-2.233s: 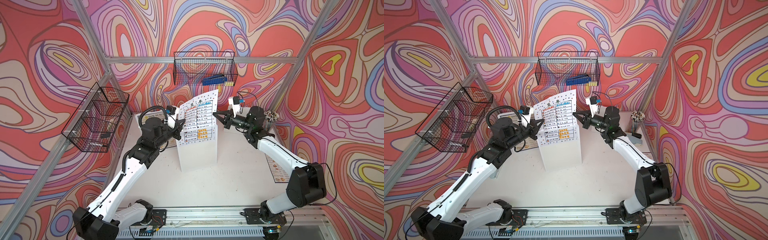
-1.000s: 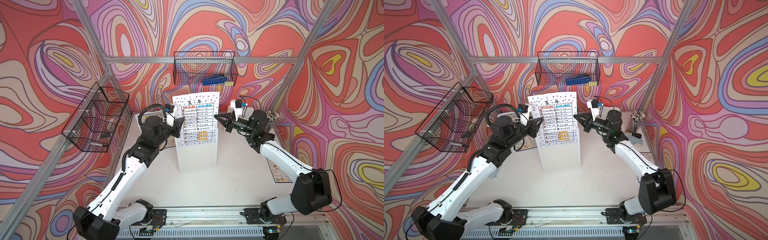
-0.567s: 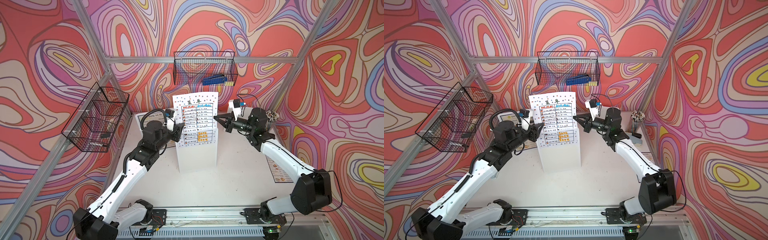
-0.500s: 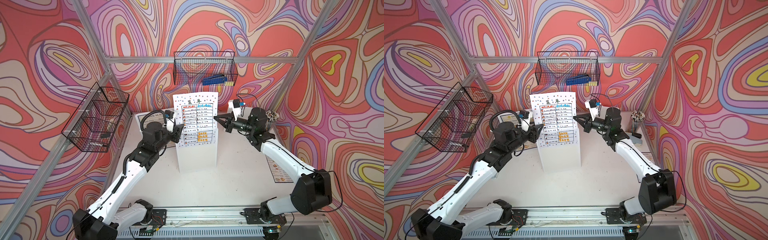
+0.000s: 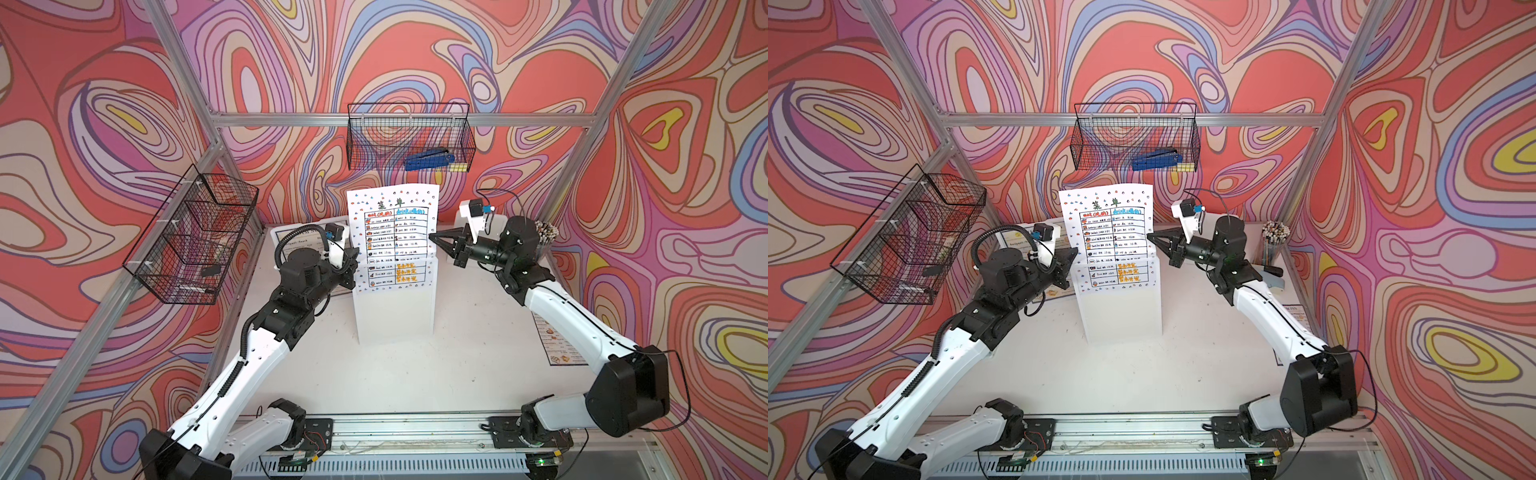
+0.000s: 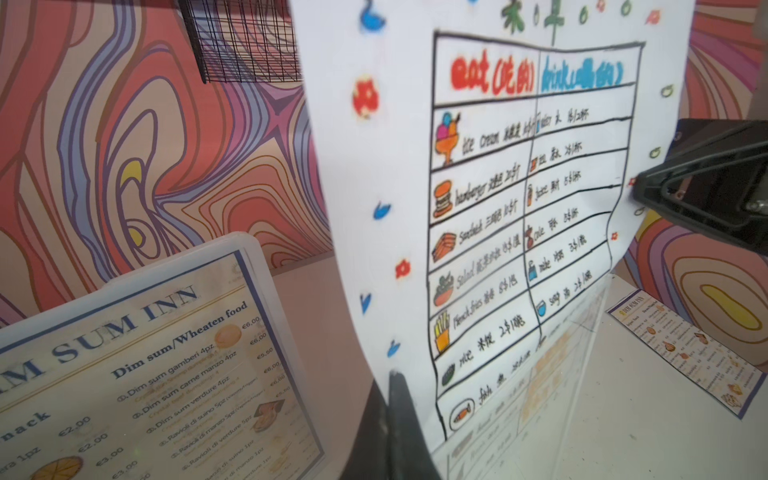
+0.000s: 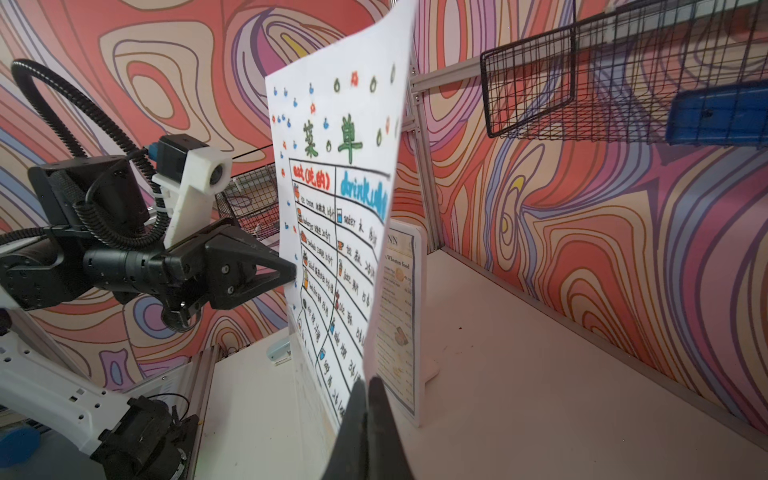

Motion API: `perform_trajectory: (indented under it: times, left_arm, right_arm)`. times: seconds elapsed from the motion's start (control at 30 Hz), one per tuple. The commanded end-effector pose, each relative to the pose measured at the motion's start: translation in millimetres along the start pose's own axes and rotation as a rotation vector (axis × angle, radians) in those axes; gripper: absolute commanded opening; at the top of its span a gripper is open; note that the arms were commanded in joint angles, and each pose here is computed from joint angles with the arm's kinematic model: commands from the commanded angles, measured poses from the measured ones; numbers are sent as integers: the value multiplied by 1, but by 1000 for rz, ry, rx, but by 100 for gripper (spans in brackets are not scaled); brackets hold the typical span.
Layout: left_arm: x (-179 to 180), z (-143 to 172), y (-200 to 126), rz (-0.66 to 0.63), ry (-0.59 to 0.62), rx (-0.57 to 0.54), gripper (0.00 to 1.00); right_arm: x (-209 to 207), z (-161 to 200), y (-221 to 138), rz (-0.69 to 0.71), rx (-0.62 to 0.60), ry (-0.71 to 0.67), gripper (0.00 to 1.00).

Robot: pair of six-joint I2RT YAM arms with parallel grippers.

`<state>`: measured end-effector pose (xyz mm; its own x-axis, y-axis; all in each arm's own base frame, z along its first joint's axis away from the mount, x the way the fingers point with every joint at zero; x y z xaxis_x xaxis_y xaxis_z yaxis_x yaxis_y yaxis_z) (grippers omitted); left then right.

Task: Insert the menus into the narrow rack
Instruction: Insert the menu into the narrow rack.

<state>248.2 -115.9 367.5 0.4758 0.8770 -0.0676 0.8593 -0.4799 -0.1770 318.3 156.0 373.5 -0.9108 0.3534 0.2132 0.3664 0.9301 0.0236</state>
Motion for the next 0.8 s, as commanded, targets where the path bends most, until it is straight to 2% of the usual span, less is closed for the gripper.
perform_trajectory:
  times: [0.0, 0.13, 0.23, 0.5, 0.77]
  left_arm:
    - [2, -2, -8, -10, -18, -25, 0]
    - [2, 1, -8, -11, -27, -11, 0]
    - [2, 2, -8, -7, -37, -5, 0]
    - [0, 3, -5, 15, -58, 8, 0]
    - [0, 6, -3, 21, -68, 29, 0]
  right_arm:
    - [10, 1, -2, -75, -11, 5, 0]
    - [11, 3, 0, -134, -13, 36, 0]
    - [11, 7, -1, -125, -1, 56, 0]
    - [11, 16, -8, -16, 41, 101, 0]
    - [0, 19, -3, 41, 53, 86, 0]
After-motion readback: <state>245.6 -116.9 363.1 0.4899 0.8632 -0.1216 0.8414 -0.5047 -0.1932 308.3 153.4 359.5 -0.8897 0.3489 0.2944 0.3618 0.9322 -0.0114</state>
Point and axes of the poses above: each gripper's point midway between its finger pads, its own y axis out along the fingers, its own x axis along the line the jaws close on, z = x × y, the point moved 10 cm from there along -y, back along the fingers, and after that the axes turned 1 degree about y, right-handed, at the moved point
